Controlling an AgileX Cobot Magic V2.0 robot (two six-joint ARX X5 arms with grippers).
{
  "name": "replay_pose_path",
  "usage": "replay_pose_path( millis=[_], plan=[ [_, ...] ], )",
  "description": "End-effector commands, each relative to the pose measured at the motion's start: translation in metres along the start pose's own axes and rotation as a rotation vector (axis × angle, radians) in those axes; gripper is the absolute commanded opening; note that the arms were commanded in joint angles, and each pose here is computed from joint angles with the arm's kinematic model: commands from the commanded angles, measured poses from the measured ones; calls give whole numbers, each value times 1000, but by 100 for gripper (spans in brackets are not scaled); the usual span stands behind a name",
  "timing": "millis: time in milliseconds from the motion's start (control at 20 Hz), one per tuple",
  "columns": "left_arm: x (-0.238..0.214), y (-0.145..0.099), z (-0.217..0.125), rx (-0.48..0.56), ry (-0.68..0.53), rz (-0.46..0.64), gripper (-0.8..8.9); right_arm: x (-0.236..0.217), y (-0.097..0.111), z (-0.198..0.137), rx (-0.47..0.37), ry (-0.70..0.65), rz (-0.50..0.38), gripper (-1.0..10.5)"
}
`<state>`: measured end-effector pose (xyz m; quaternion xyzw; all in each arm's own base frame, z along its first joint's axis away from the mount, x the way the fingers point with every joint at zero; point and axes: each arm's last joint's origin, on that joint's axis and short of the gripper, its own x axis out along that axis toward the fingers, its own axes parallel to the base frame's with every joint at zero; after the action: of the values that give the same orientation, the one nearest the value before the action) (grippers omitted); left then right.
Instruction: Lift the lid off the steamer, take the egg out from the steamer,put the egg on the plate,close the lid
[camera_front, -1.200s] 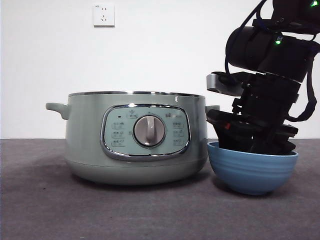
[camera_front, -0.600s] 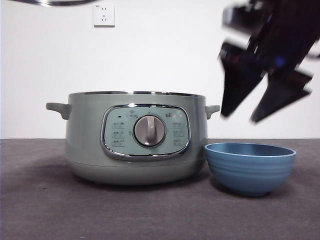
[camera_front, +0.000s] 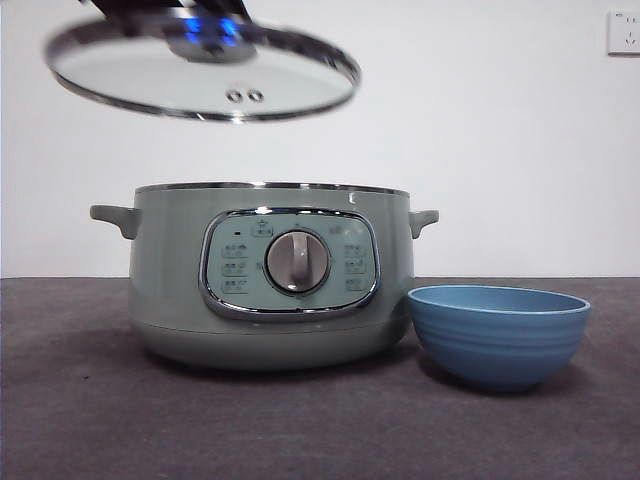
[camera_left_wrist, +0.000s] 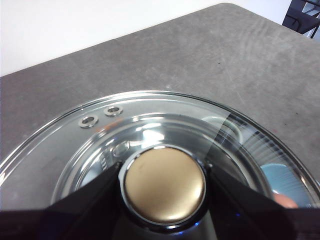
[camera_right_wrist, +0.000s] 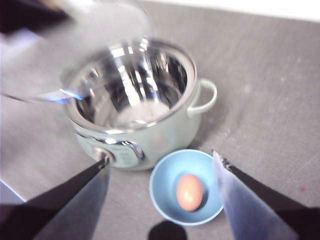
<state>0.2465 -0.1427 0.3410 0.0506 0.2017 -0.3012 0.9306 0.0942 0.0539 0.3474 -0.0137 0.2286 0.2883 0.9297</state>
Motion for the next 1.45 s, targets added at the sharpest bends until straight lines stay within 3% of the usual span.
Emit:
replay_pose_path(
  millis=[50,500,1450],
  plan=[
    [13,-2,8,23,-76,-13,-9,-12,2,-5,56,-11,3,351],
    [63,1,-7,21,-59,-18,-9,-20,2,-11,59,9,4,347],
    [84,-6,-33,8,129,-12,-9,-20,2,-11,40,8,1,347]
  ],
)
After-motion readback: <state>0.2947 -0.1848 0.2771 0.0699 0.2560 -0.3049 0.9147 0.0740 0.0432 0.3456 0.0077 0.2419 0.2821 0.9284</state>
